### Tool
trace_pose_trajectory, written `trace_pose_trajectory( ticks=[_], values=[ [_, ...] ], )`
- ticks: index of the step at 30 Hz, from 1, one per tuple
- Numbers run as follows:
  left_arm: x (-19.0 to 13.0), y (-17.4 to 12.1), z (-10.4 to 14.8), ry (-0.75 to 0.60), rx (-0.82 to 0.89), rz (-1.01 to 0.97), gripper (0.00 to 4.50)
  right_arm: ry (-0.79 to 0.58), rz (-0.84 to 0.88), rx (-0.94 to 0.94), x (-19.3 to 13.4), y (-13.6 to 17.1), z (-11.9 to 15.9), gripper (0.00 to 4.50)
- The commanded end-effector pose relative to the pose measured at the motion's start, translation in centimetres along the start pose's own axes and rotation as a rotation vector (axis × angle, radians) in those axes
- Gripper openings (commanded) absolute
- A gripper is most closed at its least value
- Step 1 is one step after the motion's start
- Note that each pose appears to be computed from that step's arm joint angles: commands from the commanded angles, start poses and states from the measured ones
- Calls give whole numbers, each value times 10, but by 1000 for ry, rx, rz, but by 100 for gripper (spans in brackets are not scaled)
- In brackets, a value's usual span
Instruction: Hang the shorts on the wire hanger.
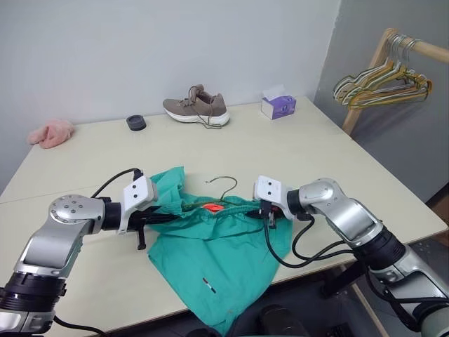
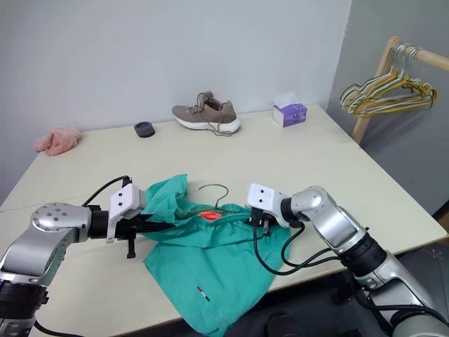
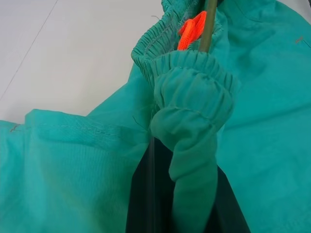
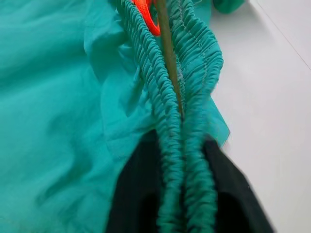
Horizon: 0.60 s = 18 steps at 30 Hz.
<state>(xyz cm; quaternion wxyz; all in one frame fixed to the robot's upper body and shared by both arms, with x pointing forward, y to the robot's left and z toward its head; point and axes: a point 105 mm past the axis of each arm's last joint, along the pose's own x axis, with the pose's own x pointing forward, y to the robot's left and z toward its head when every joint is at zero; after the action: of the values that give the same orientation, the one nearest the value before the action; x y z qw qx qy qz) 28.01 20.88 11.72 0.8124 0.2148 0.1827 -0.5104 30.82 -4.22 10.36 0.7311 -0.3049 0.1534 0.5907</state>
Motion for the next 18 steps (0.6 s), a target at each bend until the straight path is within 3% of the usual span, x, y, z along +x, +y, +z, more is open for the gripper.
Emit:
trace_pose_trajectory(
  ticks=[1, 7, 10, 16, 18],
  values=[
    [-2, 2, 15, -70, 11, 17, 0, -46, -5, -40, -6, -5, 16, 4],
    [-1, 12, 21, -154, -48, 91, 0, -78, -8, -4, -12, -3, 20, 4],
    [-9, 24, 23, -192, -83, 159, 62, -77, -19, 24, -20, -3, 17, 0],
    [-35, 58, 22, -245, -95, 382, 246, -71, -45, 112, -32, -3, 8, 0],
    [-46, 63, 19, -254, -125, 409, 246, -71, -66, 151, -36, -6, 5, 0]
  ],
)
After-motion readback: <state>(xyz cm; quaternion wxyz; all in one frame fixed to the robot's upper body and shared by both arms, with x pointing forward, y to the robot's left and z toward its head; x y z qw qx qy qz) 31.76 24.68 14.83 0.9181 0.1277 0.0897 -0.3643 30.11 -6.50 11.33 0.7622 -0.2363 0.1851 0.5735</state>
